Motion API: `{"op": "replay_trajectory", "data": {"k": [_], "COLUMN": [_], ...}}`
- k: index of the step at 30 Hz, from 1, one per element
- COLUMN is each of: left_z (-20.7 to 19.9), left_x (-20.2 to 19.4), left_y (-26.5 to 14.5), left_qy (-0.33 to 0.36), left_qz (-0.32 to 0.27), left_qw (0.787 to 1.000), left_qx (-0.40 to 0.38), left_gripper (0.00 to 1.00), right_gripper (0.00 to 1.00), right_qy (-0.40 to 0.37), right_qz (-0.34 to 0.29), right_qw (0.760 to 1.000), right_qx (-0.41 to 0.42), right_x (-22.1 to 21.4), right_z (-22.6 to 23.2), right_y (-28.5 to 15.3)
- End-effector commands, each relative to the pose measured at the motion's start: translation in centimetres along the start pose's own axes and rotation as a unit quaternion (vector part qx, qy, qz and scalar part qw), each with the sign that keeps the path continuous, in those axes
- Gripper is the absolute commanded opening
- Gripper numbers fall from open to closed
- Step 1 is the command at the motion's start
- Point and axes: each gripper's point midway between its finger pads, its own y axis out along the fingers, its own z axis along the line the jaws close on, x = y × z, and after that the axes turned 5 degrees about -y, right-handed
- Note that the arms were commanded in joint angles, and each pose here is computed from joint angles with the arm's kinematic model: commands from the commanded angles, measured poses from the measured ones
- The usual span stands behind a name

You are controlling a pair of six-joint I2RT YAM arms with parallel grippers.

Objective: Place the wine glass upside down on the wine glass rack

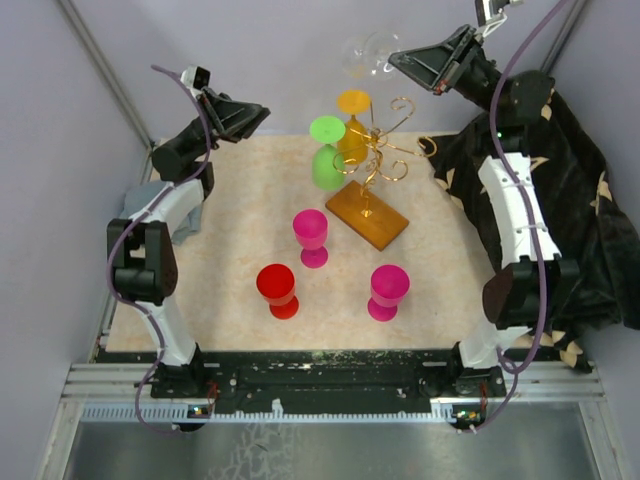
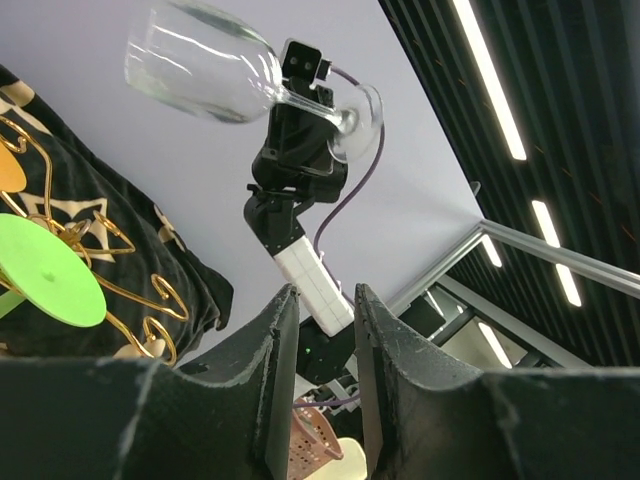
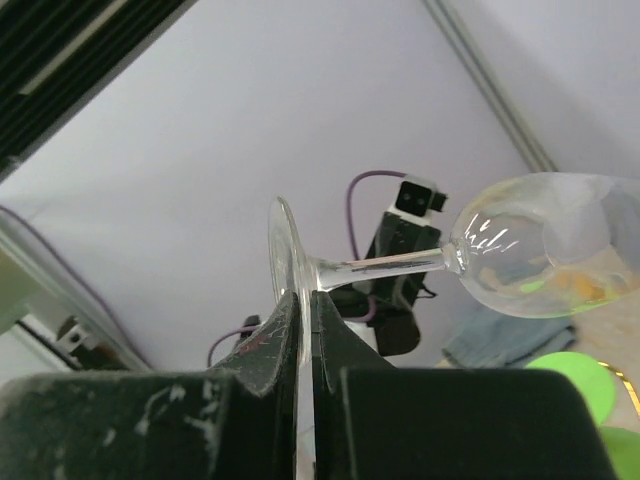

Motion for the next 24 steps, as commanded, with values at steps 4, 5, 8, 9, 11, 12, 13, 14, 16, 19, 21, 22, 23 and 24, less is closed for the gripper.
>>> {"op": "replay_trajectory", "data": {"k": [4,5,8,9,11,12,13,14,16,19,21,22,23,24], "left_z": [-3.3,-3.3,-3.4,-3.4,-3.3,-3.2,-3.2,-3.2,-3.3,-3.4,-3.3,-3.3,-3.2,-3.2], "left_x": [-2.2,-2.2,-2.3,-2.3,-2.3,-2.3,-2.3,-2.3,-2.4,-2.5,-2.6,-2.6,-2.6,-2.7], "left_y": [0.0,0.0,0.1,0.2,0.3,0.4,0.4,0.5,0.5,0.5,0.5,0.5,0.4,0.4], "left_qy": [-0.003,-0.003,0.002,0.003,0.008,0.01,0.012,0.014,0.016,0.017,0.017,0.018,0.017,0.017], "left_qz": [0.039,0.039,0.04,0.04,0.042,0.042,0.043,0.043,0.045,0.046,0.048,0.049,0.049,0.049], "left_qw": [0.999,0.999,0.999,0.999,0.999,0.999,0.999,0.999,0.999,0.999,0.999,0.999,0.999,0.999], "left_qx": [-0.027,-0.026,-0.022,-0.02,-0.012,-0.008,-0.005,-0.003,-0.001,0.002,0.005,0.007,0.008,0.008], "left_gripper": [0.34,0.34,0.34,0.34,0.34,0.34,0.34,0.34,0.34,0.34,0.34,0.34,0.34,0.34], "right_gripper": [0.0,0.0,0.0,0.0,0.0,0.0,0.0,0.0,0.0,0.0,0.0,0.0,0.0,0.0], "right_qy": [-0.132,-0.133,-0.137,-0.14,-0.143,-0.141,-0.135,-0.127,-0.121,-0.109,-0.098,-0.094,-0.09,-0.085], "right_qz": [-0.03,-0.035,-0.039,-0.039,-0.036,-0.035,-0.033,-0.03,-0.027,-0.021,-0.017,-0.015,-0.012,-0.009], "right_qw": [0.986,0.983,0.975,0.971,0.968,0.967,0.967,0.966,0.965,0.962,0.961,0.96,0.96,0.96], "right_qx": [-0.101,-0.119,-0.172,-0.187,-0.203,-0.207,-0.214,-0.222,-0.233,-0.248,-0.258,-0.263,-0.266,-0.268], "right_x": [3.8,4.1,4.5,4.5,4.5,4.4,4.2,3.9,3.6,3.0,2.5,2.3,2.0,1.8], "right_z": [-0.5,-1.4,-4.3,-5.2,-6.5,-6.9,-8.0,-9.3,-10.7,-12.8,-14.3,-15.0,-15.5,-15.9], "right_y": [-0.6,-0.9,-1.7,-1.9,-2.2,-2.3,-2.4,-2.6,-2.8,-3.2,-3.5,-3.7,-3.8,-3.9]}}
